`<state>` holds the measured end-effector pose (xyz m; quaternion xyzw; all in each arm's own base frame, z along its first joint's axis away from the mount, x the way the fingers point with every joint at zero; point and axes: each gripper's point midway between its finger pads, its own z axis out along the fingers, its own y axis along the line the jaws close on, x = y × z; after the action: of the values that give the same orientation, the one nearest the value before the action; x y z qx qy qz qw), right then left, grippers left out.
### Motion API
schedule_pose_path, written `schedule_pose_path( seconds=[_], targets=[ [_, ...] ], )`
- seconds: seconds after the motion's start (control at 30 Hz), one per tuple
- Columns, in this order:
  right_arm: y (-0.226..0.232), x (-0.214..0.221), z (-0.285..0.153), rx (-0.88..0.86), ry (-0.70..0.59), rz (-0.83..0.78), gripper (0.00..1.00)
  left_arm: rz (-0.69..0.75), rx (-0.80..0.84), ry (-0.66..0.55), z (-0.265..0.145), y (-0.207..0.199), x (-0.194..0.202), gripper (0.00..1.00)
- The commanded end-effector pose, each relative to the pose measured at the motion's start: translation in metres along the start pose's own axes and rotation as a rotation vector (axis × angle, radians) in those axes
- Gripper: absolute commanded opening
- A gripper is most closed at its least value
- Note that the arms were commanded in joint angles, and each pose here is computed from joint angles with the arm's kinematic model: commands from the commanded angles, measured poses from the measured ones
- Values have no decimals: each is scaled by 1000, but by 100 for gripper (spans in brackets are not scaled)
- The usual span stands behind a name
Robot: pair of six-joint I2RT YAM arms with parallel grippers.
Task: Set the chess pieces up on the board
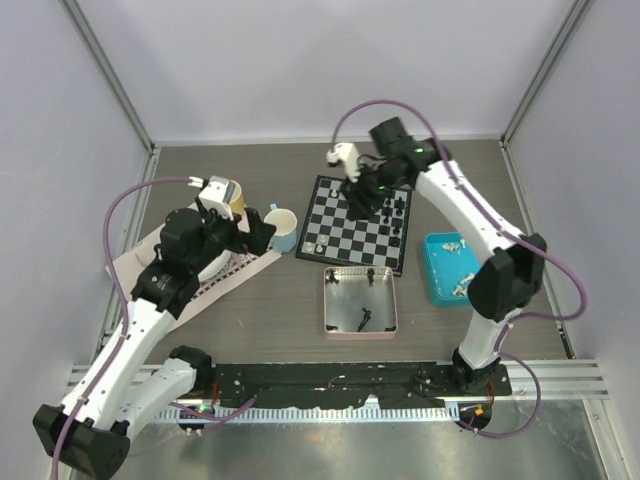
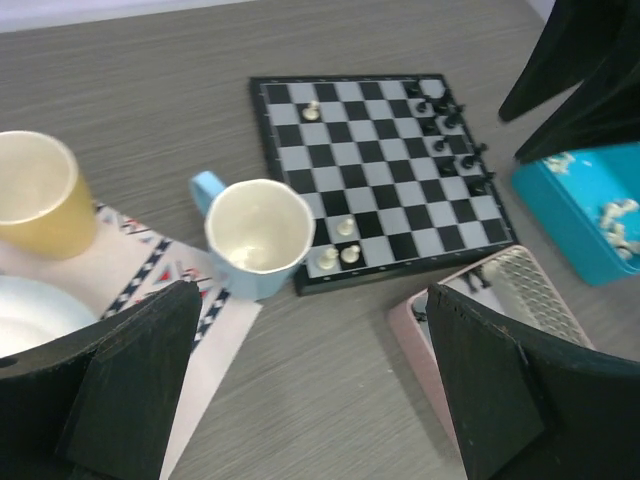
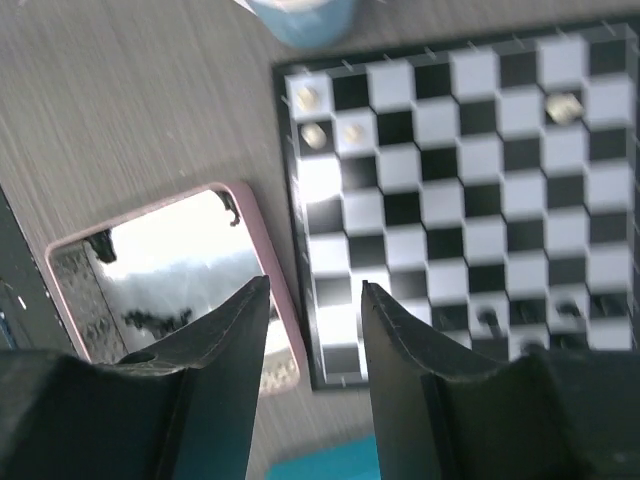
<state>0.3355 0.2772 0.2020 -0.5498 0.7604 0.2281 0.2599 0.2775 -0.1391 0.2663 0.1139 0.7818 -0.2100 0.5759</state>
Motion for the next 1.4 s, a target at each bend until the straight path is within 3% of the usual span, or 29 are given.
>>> schedule_pose_path(
  seconds=[0.0, 0.1, 0.23, 0.33, 0.5, 0.7, 1.03, 1.37],
  targets=[
    [-24, 38, -73, 80, -67, 87, 48, -59, 232, -88, 10, -44, -38, 100],
    [-39, 67, -102, 168, -105, 224, 47, -78, 321, -107, 16, -59, -46, 100],
    [-74, 140, -135, 344, -152, 518, 47, -98, 380, -101, 35, -68, -49, 100],
    [-86, 183, -142, 445, -171, 714, 47, -113, 430, -96, 42, -75, -51, 100],
    [-99, 230, -137, 603, -193, 995, 45, -150, 482, -61, 56, -83, -51, 100],
    [-99, 269, -109, 677, -176, 1242, 38, -181, 483, -72, 56, -84, -52, 100],
    [-106, 307, -99, 806, -105, 1379, 36, -201, 459, -69, 55, -80, -46, 100],
    [-122, 314, -82, 761, -91, 1454, 34, -206, 450, -61, 54, -78, -42, 100]
  ],
)
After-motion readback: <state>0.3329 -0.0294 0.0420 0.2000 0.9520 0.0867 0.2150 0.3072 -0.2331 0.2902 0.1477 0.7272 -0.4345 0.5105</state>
